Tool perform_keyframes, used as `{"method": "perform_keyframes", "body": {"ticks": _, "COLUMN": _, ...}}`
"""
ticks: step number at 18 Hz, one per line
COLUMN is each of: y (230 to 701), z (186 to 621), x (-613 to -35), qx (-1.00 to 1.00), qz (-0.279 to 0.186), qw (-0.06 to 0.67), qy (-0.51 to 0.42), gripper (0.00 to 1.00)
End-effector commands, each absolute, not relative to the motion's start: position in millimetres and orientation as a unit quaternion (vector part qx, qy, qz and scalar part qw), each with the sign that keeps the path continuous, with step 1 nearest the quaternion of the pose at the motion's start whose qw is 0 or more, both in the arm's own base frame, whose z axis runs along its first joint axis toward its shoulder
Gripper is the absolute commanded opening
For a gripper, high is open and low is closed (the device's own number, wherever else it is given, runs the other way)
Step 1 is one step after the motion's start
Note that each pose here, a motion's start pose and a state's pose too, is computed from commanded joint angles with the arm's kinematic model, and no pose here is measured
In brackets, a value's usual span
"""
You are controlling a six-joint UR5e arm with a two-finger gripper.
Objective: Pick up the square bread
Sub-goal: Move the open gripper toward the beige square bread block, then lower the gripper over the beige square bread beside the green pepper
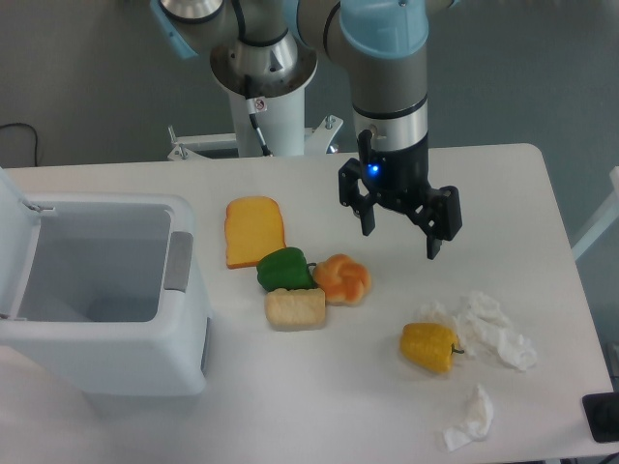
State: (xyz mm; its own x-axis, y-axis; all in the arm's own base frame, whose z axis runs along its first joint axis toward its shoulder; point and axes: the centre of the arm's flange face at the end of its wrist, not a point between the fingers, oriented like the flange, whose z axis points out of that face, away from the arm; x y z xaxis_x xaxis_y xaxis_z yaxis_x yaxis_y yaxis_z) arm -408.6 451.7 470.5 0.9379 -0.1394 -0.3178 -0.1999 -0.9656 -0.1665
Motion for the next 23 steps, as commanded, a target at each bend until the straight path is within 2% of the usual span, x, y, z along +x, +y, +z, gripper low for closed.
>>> {"method": "perform_keyframes", "body": {"ticks": 5, "y": 460, "z": 472, "x": -402, "qx": -0.978, "qz": 0.151, "qw": 0.104, "qy": 0.095, "gripper": 1.0}}
{"method": "perform_keyframes", "body": {"ticks": 9, "y": 466, "z": 461, "x": -396, "qx": -0.979, "qz": 0.13, "qw": 0.12, "qy": 0.099, "gripper": 1.0}}
{"method": "perform_keyframes", "body": {"ticks": 18, "y": 467, "z": 409, "x": -386, "qx": -0.985, "qz": 0.085, "qw": 0.105, "qy": 0.107, "gripper": 1.0}}
{"method": "perform_keyframes", "body": {"ticks": 23, "y": 476, "z": 395, "x": -378, "qx": -0.986, "qz": 0.073, "qw": 0.098, "qy": 0.116, "gripper": 1.0}}
